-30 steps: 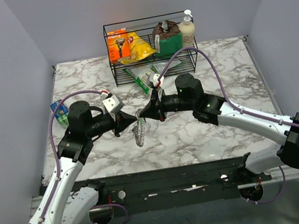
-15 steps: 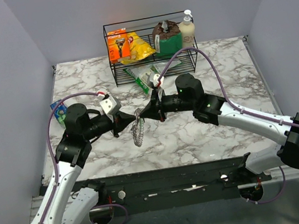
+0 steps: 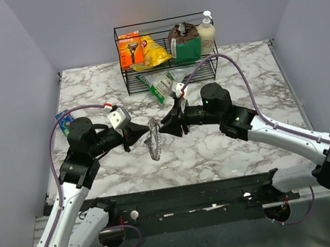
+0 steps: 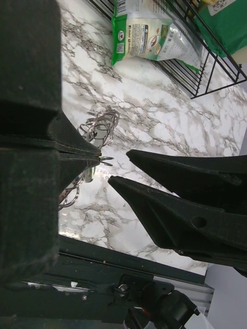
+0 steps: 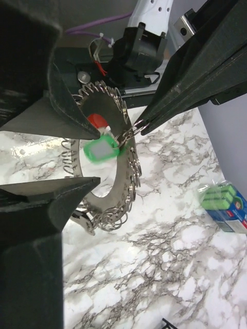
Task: Put the keys on the keyring
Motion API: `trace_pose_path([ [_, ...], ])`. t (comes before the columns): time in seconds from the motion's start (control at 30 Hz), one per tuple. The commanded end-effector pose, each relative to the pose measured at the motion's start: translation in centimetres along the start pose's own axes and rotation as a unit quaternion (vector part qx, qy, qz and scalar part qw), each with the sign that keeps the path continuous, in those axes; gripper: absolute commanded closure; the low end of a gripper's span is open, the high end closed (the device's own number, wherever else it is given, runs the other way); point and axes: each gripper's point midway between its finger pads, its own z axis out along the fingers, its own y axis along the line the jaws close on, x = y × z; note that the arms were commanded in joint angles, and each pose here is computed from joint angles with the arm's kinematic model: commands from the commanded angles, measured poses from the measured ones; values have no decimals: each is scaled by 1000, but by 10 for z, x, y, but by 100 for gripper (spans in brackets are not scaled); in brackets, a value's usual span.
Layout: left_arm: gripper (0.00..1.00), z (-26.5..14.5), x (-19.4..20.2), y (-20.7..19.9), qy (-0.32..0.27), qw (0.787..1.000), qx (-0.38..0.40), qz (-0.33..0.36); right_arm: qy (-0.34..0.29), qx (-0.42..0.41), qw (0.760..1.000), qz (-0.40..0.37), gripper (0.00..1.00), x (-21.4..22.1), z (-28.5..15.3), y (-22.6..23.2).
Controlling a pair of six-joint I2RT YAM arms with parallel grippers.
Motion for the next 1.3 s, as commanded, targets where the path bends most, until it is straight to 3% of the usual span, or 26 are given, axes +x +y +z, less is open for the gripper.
trace_pose_path([
  [0.0, 100, -2, -13, -3, -26, 999, 3, 25, -18, 23, 999, -24, 50, -10, -15, -2],
  [0.27, 100, -2, -14, -8, -35, 999, 16, 33, -52, 1, 998, -47, 29, -21, -26, 12],
  [0.4, 100, -2, -15, -15, -41, 998, 34, 39, -93, -29, 993, -70, 14, -32, -34, 26],
  [0.53, 100, -3, -15, -28, -50, 995, 73, 47, -121, -59, 987, -92, 8, -42, -42, 41],
  [0.77, 100, -4, -18, -47, -78, 986, 129, 72, -146, -109, 976, -115, 8, -49, -49, 61],
  [1.07, 100, -8, -27, -56, -98, 982, 145, 67, -131, -173, 972, -90, 28, -46, -36, 74],
  [1.27, 100, -8, -31, -57, -103, 982, 145, 70, -127, -185, 971, -83, 33, -46, -31, 75],
])
